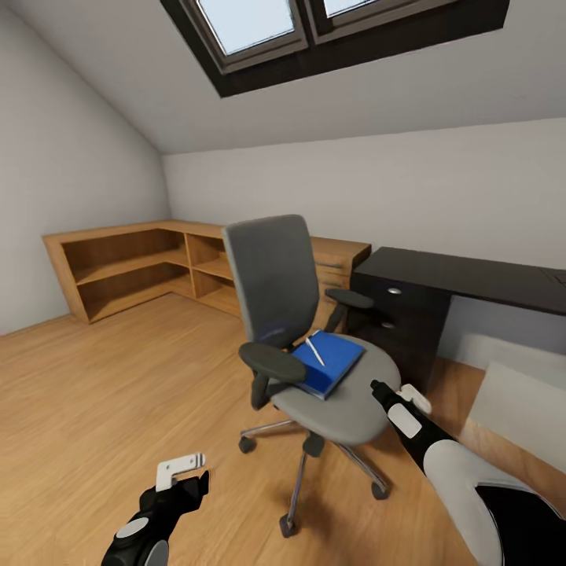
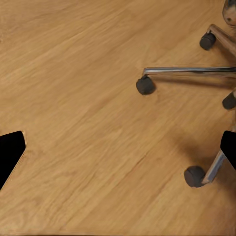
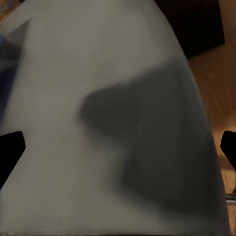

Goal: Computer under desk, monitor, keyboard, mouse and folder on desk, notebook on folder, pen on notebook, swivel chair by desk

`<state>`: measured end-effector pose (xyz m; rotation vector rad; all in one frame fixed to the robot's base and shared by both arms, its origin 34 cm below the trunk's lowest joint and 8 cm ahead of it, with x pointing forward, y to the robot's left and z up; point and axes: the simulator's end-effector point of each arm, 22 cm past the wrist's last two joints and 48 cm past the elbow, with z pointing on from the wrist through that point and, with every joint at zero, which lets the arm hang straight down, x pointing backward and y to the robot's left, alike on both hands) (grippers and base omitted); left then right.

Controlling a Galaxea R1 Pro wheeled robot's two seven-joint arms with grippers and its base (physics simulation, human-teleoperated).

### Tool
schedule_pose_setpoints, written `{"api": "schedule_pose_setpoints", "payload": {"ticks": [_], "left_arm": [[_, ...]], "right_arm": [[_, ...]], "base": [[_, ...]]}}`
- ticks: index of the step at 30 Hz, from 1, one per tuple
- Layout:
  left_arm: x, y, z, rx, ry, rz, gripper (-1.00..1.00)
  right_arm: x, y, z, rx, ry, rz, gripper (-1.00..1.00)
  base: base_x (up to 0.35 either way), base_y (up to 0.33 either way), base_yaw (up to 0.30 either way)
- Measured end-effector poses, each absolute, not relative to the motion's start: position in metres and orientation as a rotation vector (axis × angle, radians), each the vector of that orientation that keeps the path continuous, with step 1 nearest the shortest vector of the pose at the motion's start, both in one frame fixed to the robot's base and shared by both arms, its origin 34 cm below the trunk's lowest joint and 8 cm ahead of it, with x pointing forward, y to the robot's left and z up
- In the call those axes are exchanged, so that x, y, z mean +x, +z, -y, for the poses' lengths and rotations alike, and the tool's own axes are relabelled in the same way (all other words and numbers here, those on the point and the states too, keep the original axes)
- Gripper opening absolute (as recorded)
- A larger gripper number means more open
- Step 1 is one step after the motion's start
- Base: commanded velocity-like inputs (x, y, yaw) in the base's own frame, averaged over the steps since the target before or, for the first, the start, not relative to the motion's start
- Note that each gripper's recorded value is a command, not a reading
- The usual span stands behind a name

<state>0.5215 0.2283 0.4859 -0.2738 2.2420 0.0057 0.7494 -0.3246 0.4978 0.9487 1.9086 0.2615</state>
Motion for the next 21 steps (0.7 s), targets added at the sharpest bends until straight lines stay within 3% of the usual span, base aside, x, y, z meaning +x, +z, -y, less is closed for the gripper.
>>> {"api": "schedule_pose_setpoints", "payload": {"ticks": [7, 16, 21], "left_arm": [[0.5213, 0.4854, -0.2276, -0.273, 0.004, -2.243, 1.00], [0.5211, 0.4847, -0.2269, -0.273, 0.003, -2.246, 1.00], [0.5209, 0.4843, -0.2269, -0.273, 0.004, -2.247, 1.00]], "right_arm": [[0.7494, 0.4979, 0.3252, 0.947, 0.258, -1.909, 1.00], [0.7496, 0.4978, 0.3239, 0.951, 0.266, -1.908, 1.00], [0.7496, 0.4978, 0.3238, 0.951, 0.266, -1.908, 1.00]], "base": [[0.000, 0.000, 0.259], [0.000, 0.000, 0.051], [0.000, 0.000, 0.195]]}}
